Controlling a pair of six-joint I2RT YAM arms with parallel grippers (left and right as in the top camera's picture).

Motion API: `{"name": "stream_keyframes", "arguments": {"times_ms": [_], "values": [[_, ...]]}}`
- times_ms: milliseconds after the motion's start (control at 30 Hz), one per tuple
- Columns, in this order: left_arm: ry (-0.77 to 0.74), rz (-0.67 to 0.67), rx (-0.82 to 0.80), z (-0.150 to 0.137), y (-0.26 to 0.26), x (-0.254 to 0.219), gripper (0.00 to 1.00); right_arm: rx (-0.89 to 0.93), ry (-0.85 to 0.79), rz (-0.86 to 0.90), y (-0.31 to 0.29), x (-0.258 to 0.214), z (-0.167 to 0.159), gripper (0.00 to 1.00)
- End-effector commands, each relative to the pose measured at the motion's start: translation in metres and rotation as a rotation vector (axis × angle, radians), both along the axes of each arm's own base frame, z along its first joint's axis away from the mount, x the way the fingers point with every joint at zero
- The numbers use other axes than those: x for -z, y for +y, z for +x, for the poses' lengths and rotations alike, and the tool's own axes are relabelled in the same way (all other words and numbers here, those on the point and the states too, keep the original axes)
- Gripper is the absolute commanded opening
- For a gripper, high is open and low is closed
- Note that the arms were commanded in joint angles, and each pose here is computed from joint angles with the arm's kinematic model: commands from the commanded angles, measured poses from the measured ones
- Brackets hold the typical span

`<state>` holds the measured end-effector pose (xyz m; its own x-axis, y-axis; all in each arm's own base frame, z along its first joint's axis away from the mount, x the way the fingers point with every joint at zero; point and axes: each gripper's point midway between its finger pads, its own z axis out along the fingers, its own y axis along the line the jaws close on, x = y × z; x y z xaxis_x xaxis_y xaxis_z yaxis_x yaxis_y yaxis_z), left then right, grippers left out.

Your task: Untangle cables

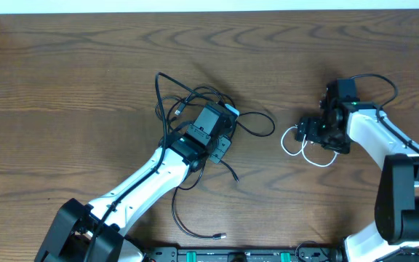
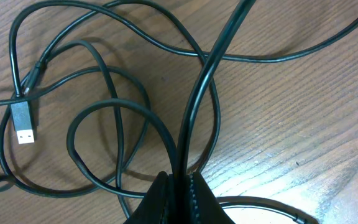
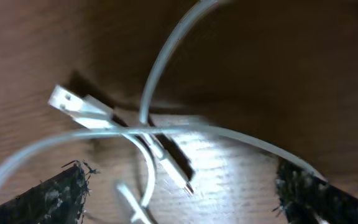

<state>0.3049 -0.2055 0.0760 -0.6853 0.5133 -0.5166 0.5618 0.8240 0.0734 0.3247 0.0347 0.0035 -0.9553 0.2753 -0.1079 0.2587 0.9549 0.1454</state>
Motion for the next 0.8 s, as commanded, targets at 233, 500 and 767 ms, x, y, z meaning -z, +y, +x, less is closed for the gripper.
{"name": "stream_keyframes", "arguments": {"times_ms": [233,500,767], "values": [[0.030,0.009,-0.010,-0.0050,0.0048,0.0100,0.08,-0.013,0.038,-0.029,-0.0019,0.0163,-0.0017,0.68],[0.030,0.009,-0.010,-0.0051,0.0047,0.0100,0.08,-0.024,0.035,-0.031,-0.0019,0.0163,-0.0012,0.01],[0.030,0.009,-0.010,-0.0051,0.0047,0.0101,0.07,-0.025,0.041,-0.026,-0.0010,0.0164,-0.0026,0.01]]}}
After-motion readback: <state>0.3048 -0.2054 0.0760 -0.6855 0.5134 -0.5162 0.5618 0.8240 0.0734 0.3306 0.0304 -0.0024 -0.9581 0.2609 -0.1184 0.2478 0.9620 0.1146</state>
